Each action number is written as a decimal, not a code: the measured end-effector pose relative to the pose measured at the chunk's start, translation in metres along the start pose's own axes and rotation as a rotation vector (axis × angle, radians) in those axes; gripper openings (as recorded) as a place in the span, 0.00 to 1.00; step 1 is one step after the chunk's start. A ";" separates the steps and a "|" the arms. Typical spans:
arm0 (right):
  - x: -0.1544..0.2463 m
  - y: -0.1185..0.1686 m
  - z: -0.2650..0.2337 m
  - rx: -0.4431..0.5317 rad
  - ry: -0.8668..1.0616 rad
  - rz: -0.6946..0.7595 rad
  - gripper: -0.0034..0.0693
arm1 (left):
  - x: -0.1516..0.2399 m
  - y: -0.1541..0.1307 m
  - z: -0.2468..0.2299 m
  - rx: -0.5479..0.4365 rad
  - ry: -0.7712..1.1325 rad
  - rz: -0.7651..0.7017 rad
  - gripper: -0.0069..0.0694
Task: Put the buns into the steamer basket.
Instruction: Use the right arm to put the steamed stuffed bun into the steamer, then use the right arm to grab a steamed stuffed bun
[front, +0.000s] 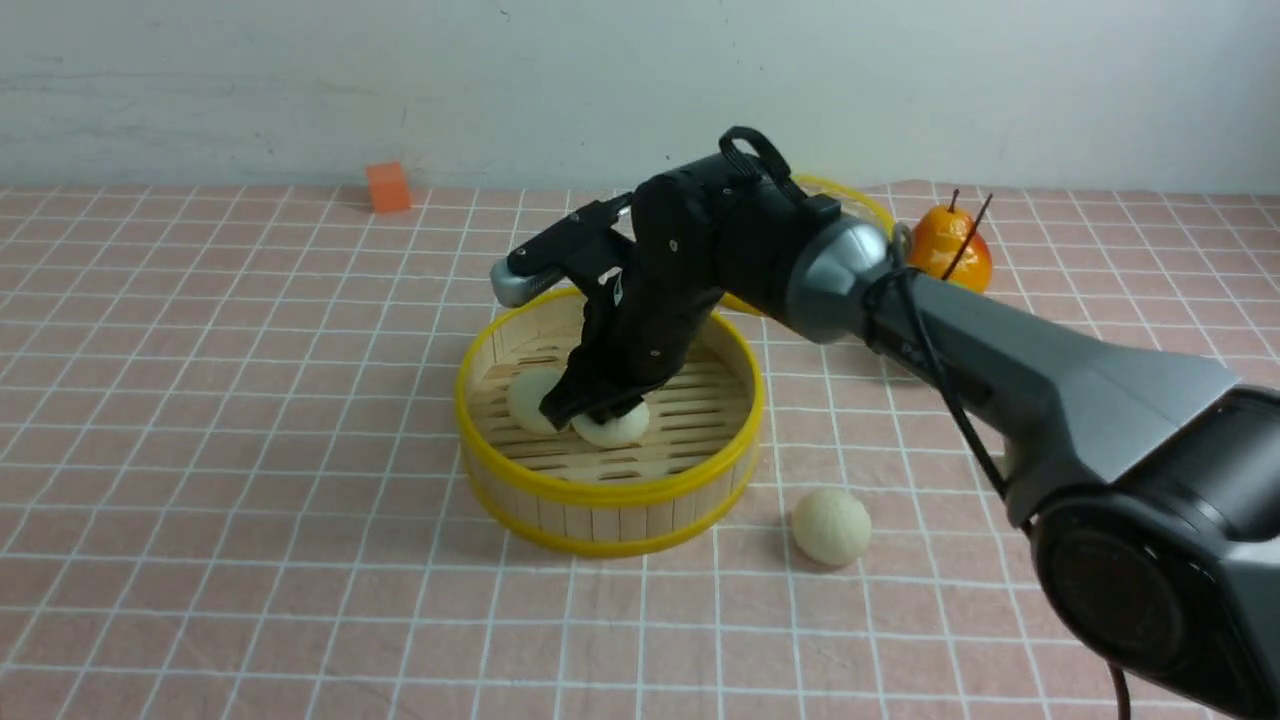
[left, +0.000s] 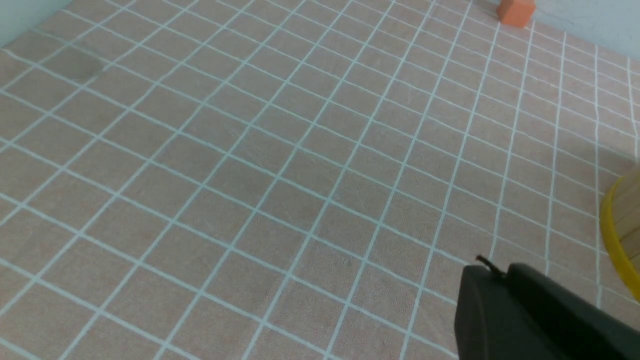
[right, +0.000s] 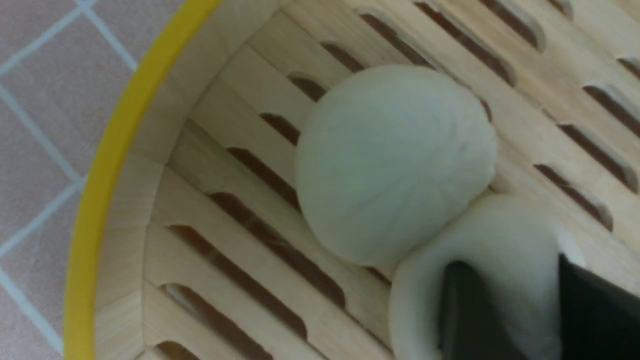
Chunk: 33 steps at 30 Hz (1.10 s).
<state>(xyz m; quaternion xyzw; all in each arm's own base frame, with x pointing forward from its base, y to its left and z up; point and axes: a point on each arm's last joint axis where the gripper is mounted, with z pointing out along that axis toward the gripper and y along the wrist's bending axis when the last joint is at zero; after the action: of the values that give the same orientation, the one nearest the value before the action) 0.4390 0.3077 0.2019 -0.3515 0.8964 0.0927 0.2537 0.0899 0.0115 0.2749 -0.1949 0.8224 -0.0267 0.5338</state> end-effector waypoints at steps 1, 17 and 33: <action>-0.001 0.000 -0.002 -0.004 0.001 0.003 0.51 | 0.000 0.000 0.000 -0.001 0.001 0.000 0.14; 0.029 -0.029 -0.146 -0.038 0.131 0.154 0.85 | 0.000 0.001 0.000 -0.009 0.003 0.003 0.15; 0.103 -0.044 -0.055 0.052 0.395 0.188 0.63 | -0.002 -0.003 0.000 0.029 -0.018 0.009 0.16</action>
<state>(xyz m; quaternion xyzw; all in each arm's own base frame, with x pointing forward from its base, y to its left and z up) 0.3832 0.1968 0.1959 -0.2711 0.9596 0.0219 0.0723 0.0912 0.0096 0.2770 -0.1837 0.8180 -0.0343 0.5441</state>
